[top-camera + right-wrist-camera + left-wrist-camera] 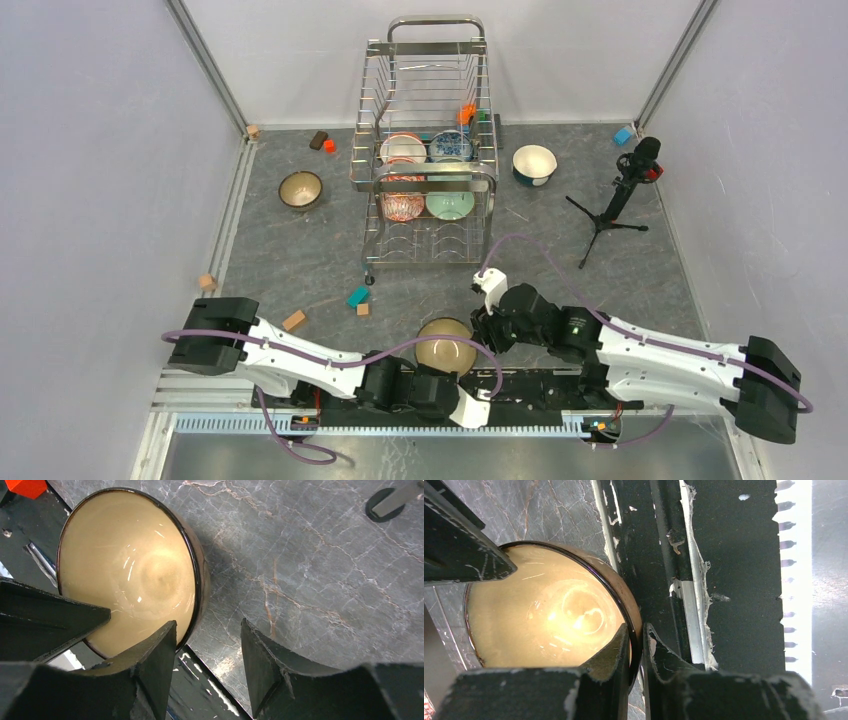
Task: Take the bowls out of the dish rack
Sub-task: Place the bowl at the center of the board.
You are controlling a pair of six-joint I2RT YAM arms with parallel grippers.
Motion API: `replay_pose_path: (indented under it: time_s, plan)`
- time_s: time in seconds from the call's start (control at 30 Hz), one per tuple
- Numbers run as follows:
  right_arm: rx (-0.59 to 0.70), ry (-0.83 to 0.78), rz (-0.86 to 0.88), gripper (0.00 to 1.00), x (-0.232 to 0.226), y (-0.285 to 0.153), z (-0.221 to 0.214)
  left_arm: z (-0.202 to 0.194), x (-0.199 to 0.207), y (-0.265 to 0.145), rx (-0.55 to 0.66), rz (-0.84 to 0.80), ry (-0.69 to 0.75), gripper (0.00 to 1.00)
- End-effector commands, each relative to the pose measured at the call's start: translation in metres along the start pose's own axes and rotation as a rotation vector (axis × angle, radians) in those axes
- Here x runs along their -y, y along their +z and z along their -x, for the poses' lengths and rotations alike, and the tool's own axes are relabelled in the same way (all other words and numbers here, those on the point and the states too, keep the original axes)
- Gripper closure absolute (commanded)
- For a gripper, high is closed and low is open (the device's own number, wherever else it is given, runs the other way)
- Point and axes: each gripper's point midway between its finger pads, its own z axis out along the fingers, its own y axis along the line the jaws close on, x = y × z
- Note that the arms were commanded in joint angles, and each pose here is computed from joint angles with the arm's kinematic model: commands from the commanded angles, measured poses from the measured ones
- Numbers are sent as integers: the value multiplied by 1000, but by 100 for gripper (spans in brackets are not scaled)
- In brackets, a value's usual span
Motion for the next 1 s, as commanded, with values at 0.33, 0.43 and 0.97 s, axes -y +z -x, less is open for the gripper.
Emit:
replay_pose_path:
  time_s: [0.33,0.43,0.97]
  plan:
    - [-7,-58,-55,48,-8,15,13,30,-16,-1,85,73,-25,98]
    - [-24,-69,-60,49,-10,18,13,30,-16,0,81,76,-35,98]
    - [-48,-80,-59,72,-17,23,4,29,-19,-2,61,106,-107,56]
